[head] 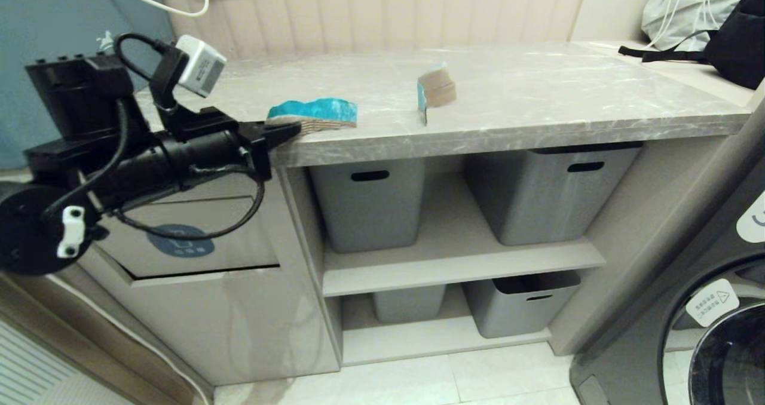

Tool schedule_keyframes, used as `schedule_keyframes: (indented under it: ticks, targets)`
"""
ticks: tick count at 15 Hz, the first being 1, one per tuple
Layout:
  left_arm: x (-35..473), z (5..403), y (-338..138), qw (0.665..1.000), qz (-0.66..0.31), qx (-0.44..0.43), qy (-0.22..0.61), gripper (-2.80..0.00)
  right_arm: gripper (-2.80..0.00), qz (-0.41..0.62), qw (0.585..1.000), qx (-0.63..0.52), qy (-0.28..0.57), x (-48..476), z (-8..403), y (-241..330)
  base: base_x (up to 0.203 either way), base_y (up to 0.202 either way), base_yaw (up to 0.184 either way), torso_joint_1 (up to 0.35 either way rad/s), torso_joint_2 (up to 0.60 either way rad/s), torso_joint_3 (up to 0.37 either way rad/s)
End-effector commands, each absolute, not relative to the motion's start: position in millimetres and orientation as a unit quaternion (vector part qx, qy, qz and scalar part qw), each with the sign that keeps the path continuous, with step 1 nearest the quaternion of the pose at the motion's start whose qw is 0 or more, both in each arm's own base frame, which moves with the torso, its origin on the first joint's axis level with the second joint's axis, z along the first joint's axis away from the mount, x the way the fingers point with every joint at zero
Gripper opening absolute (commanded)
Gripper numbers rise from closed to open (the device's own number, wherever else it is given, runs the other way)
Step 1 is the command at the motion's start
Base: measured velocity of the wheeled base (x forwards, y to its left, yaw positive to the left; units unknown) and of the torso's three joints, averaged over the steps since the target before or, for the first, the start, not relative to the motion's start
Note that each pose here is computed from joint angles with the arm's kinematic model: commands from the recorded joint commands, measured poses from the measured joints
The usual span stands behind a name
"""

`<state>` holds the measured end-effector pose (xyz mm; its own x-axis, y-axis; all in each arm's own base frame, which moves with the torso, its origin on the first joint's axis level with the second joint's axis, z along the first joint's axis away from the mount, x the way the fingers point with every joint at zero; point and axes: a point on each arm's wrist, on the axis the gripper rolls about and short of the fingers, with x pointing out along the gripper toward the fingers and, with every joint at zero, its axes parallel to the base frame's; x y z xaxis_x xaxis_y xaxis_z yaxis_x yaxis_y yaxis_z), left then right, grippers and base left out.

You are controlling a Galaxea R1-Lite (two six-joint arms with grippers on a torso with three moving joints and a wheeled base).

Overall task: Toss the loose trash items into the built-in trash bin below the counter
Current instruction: Pick up the garbage, then put the garbage in the trash can

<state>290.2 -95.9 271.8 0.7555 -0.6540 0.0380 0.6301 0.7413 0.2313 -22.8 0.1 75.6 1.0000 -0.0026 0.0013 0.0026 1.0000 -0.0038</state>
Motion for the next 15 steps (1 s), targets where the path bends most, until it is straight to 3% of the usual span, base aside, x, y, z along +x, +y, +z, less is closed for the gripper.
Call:
schedule_keyframes:
  ticks: [1, 9, 15]
  targets:
    - [253.2, 273.5, -79.2, 0.934, -0.335, 0.105, -0.062, -2.80, -2.80, -0.002, 1.000, -0.002, -0.001, -22.8, 75.6, 0.1, 0.000, 0.000, 0.000, 0.000, 0.00, 0.000]
    - [153.2, 198.0, -9.1, 0.970, -0.215, 0.113, 0.023, -2.80, -2.80, -0.001, 1.000, -0.002, -0.001, -22.8, 75.6, 0.1, 0.000, 0.000, 0.000, 0.000, 0.00, 0.000]
    - [140.6, 141.7, 25.7, 0.988, -0.096, 0.107, 0.052, -2.80, -2.80, -0.001, 1.000, -0.002, -0.001, -22.8, 75.6, 0.1, 0.000, 0.000, 0.000, 0.000, 0.00, 0.000]
